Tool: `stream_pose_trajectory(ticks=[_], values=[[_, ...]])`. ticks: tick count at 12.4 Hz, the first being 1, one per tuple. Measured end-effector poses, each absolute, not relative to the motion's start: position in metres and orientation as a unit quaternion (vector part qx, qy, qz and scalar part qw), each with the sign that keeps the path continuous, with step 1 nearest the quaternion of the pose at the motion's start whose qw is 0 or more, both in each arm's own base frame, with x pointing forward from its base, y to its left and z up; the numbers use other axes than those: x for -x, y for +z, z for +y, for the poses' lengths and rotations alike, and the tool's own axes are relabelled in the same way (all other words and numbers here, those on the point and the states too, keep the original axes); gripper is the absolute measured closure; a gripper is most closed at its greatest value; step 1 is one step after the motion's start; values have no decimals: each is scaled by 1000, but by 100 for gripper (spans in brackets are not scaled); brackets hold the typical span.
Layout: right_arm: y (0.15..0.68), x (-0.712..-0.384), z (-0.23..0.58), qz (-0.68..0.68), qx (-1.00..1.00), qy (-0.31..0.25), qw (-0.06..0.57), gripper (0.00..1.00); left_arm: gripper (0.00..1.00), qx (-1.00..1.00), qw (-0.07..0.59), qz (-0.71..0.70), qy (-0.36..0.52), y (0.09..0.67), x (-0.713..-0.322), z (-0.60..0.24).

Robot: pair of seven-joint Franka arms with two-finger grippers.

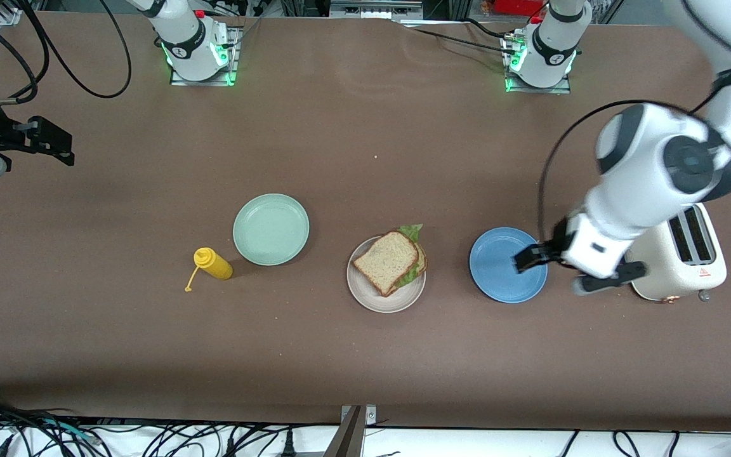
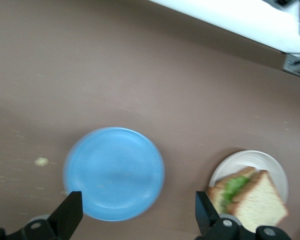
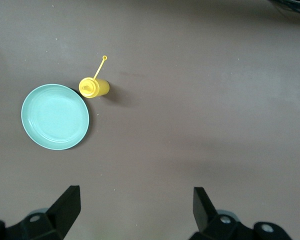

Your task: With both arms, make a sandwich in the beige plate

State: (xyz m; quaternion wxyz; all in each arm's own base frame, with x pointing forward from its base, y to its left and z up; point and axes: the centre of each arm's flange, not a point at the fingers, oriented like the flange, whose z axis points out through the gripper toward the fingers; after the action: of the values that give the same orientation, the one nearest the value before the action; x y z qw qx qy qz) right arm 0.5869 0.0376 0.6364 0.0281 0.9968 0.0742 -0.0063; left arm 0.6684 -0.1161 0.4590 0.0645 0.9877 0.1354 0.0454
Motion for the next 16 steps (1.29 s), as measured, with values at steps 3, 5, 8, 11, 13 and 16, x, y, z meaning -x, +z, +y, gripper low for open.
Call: stream_pose_trajectory(ticks=[3,5,8,11,13,16], values=[[637,-587,39,75,-997,-3,28,0,1,-994,33,94,52,481,-667,-25],[637,-588,39,75,-997,-3,28,0,1,-996,2,60,62,485,-668,19],[637,-588,39,75,-997,-3,28,0,1,-997,-9,48,59,483,-665,62],[637,-588,38,75,-997,-3,28,0,0,-996,-10,66,58,482,-662,87],[637,-588,38,75,-997,-3,28,0,0,-996,-10,66,58,482,-662,88],[637,-588,38,74,-997,-2,28,0,1,-996,-9,66,58,483,-662,87]])
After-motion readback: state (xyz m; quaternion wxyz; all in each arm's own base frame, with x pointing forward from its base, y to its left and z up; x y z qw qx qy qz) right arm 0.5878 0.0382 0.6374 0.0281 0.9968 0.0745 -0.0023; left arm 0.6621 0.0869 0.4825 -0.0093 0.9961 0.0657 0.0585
